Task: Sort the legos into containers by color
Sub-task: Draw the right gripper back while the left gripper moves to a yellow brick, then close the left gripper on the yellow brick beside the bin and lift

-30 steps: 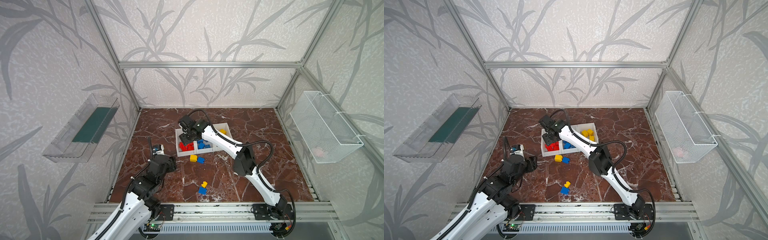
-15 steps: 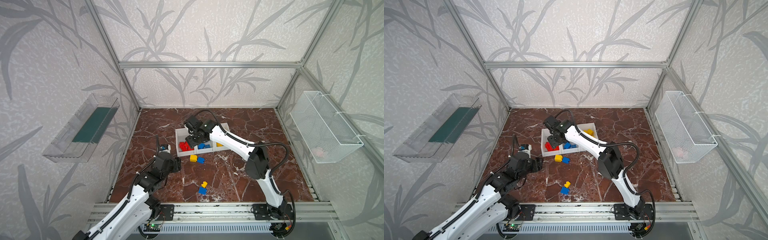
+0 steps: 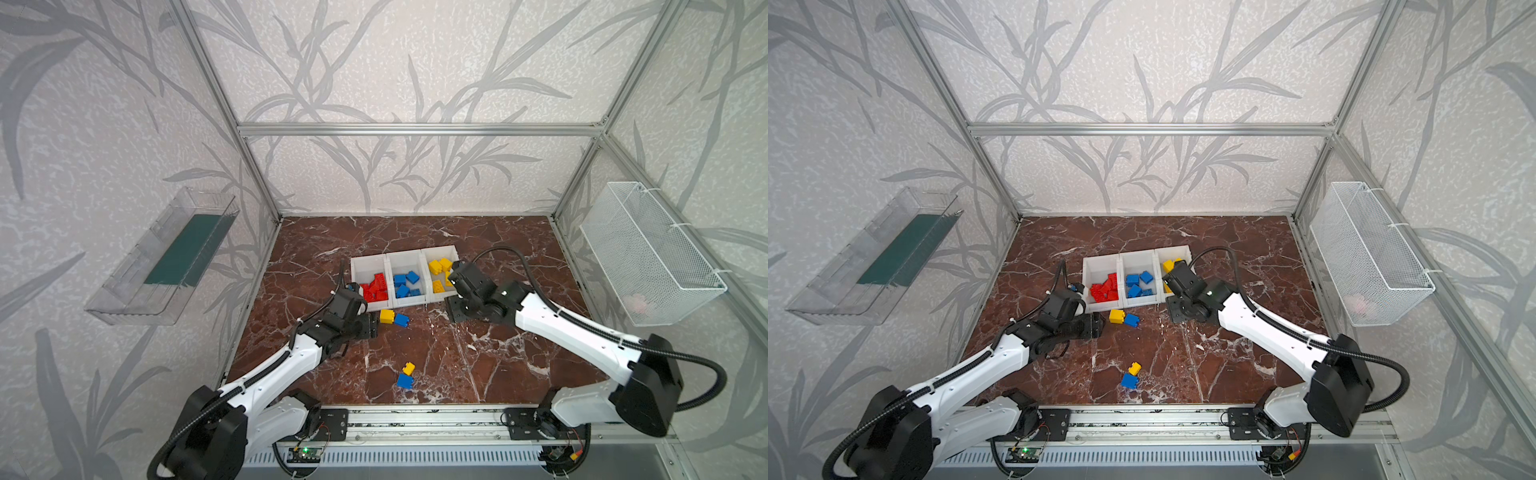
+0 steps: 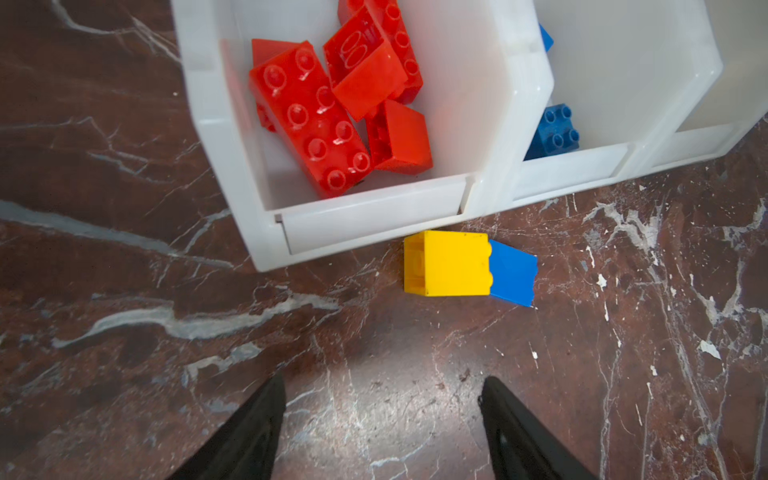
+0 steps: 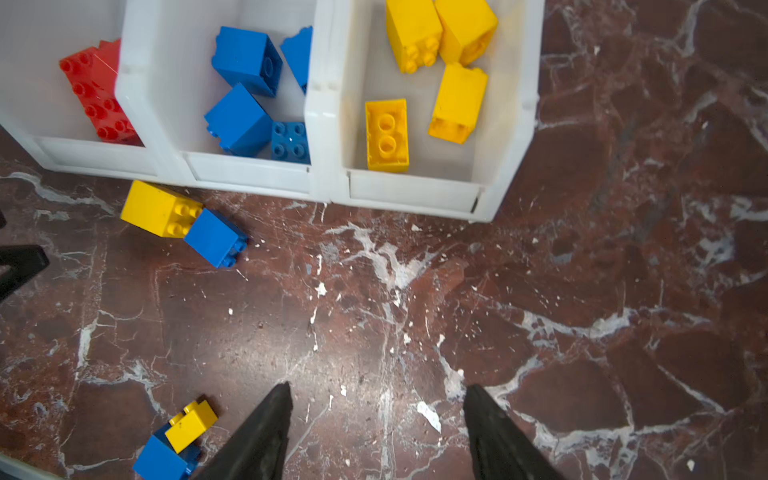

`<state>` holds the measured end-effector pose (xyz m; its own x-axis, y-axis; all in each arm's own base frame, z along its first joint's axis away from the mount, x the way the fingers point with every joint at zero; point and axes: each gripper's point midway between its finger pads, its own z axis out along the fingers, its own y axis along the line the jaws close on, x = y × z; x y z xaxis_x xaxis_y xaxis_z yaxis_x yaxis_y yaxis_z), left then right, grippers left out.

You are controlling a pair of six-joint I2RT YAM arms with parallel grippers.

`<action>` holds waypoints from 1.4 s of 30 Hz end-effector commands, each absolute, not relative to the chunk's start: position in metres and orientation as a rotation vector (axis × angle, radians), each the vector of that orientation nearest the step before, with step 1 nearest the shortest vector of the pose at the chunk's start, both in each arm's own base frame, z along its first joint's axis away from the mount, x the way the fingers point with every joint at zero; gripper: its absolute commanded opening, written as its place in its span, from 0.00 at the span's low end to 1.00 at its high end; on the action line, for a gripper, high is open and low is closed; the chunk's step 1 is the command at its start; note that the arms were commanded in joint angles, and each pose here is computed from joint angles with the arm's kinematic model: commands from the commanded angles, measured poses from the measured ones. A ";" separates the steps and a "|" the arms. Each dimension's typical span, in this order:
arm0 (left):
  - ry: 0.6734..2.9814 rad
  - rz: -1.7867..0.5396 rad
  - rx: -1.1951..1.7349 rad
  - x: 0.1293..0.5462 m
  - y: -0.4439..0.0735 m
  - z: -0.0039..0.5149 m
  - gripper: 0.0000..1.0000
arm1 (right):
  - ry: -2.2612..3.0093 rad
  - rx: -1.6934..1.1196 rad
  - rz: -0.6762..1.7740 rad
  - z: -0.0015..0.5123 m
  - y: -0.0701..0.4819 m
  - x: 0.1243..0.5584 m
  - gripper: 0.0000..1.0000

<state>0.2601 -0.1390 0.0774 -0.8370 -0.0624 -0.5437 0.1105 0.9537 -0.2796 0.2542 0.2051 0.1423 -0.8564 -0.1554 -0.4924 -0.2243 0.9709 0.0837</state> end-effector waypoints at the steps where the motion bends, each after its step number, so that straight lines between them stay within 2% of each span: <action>1: 2.505 -0.443 0.114 0.273 -0.156 0.088 0.78 | 2.583 -0.115 0.193 0.139 0.190 0.251 0.67; 12: 2.654 -0.403 0.250 0.278 -0.181 0.072 0.78 | 2.588 -0.015 0.226 0.129 0.169 0.229 0.67; 25: 2.637 -0.387 0.177 0.291 -0.197 0.051 0.77 | 2.612 -0.073 0.232 0.125 0.166 0.220 0.67; 34: 2.681 -0.263 0.252 0.291 -0.193 0.041 0.70 | 2.614 -0.062 0.262 0.122 0.175 0.224 0.67; 42: 2.685 -0.231 0.316 0.291 -0.193 0.041 0.54 | 2.608 0.016 0.280 0.111 0.166 0.217 0.67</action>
<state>0.2879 -0.1947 0.0391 -0.8900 0.1511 -0.4303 0.2372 0.9592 -0.1538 0.2196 0.1702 0.1117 -0.8745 0.0276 -0.4843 -0.0698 0.9808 0.1821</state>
